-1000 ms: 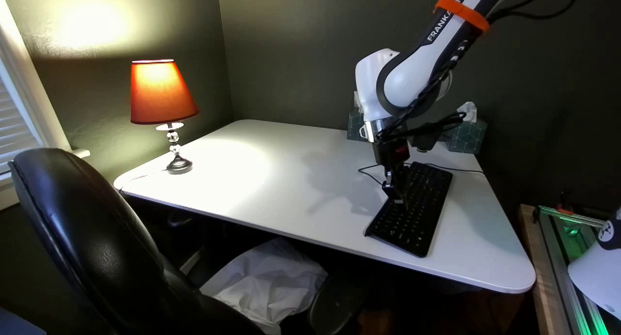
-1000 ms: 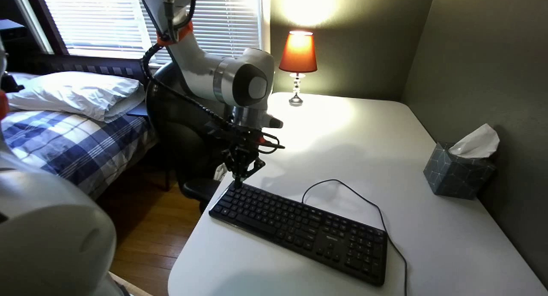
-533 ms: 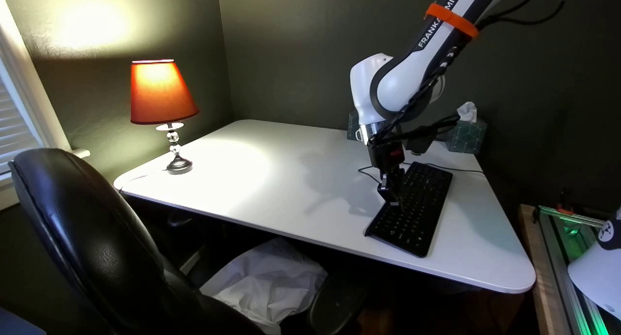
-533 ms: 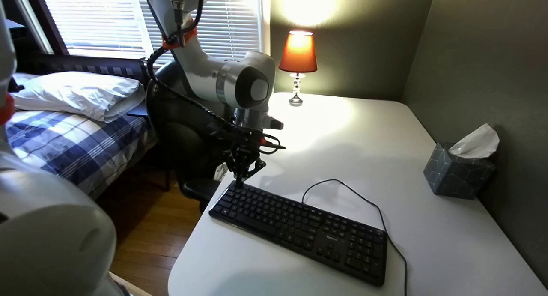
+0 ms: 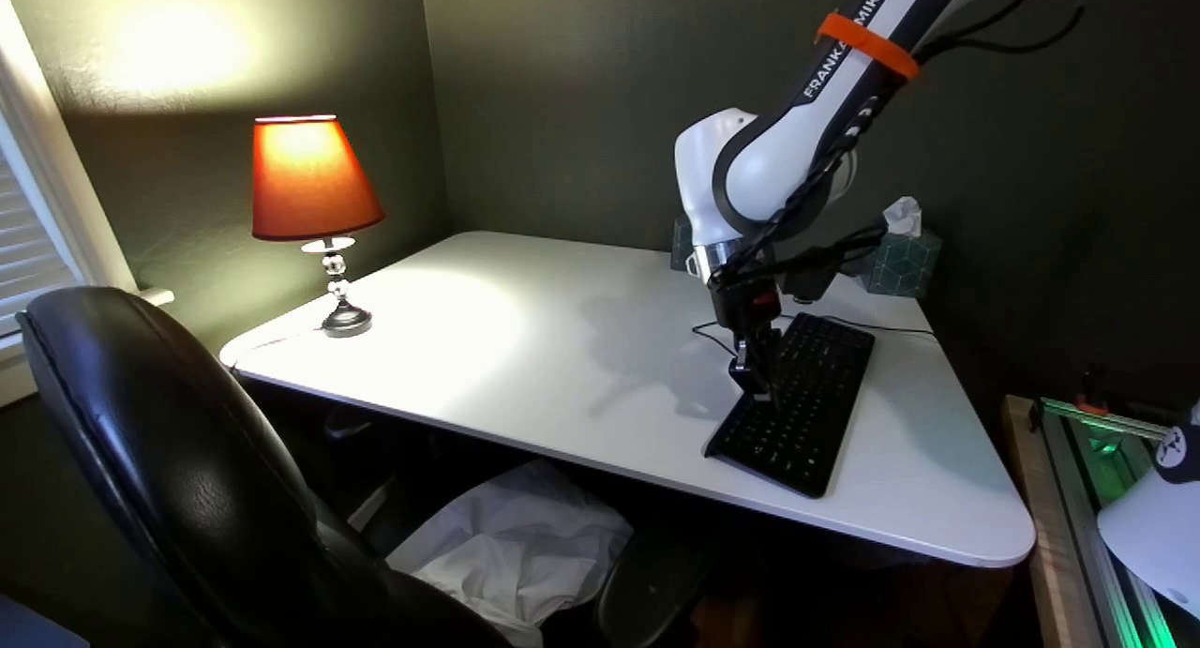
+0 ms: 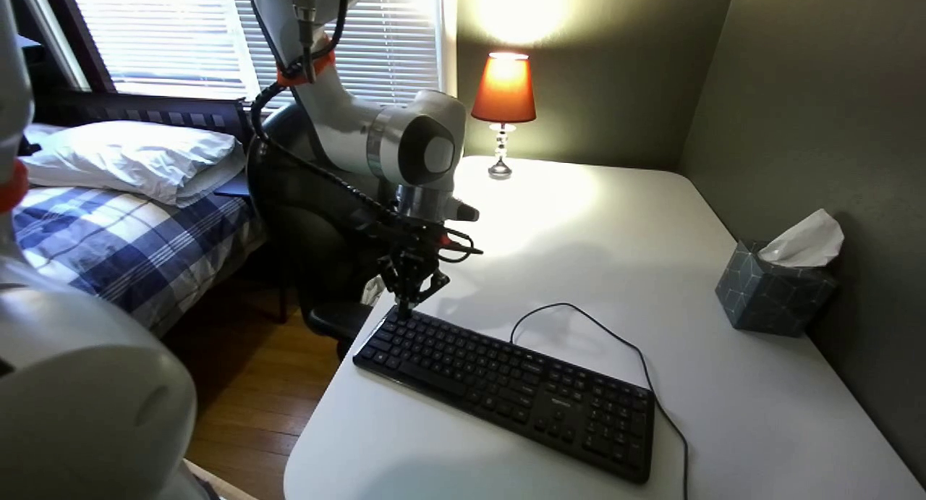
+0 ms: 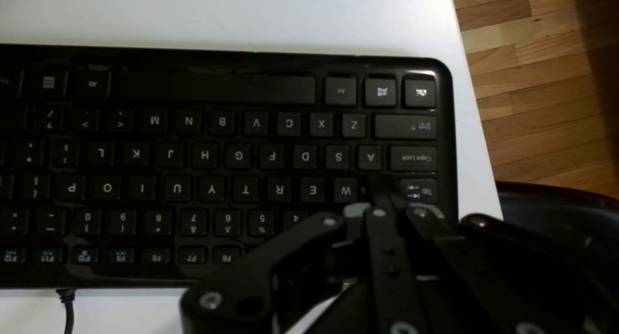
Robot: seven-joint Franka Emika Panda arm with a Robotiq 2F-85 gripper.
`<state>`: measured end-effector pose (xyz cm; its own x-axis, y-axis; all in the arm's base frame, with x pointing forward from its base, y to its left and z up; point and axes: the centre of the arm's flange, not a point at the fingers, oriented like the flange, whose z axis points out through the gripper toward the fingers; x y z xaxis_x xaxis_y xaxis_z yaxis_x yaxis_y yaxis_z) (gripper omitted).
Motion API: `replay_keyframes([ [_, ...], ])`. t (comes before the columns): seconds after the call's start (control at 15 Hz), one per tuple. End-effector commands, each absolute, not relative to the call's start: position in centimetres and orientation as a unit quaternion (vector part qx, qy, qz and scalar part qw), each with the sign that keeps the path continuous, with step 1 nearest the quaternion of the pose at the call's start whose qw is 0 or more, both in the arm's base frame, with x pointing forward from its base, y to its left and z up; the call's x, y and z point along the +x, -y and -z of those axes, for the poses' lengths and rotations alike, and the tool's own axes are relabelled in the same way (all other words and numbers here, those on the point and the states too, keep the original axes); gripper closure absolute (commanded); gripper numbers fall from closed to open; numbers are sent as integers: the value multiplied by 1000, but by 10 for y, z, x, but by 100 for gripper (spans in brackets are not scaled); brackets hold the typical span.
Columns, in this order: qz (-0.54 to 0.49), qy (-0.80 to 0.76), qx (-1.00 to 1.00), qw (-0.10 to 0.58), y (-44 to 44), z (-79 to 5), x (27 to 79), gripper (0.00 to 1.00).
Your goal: Press number 3 on the keyboard
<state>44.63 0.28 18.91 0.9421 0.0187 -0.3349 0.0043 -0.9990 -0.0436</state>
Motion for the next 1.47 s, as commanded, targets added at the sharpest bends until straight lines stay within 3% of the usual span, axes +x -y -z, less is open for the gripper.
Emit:
replay_keyframes([
  [0.0,-169,2,-985,18,-7,-181,453,100],
  [1.4,-181,5,-983,11,-10,-158,470,100],
])
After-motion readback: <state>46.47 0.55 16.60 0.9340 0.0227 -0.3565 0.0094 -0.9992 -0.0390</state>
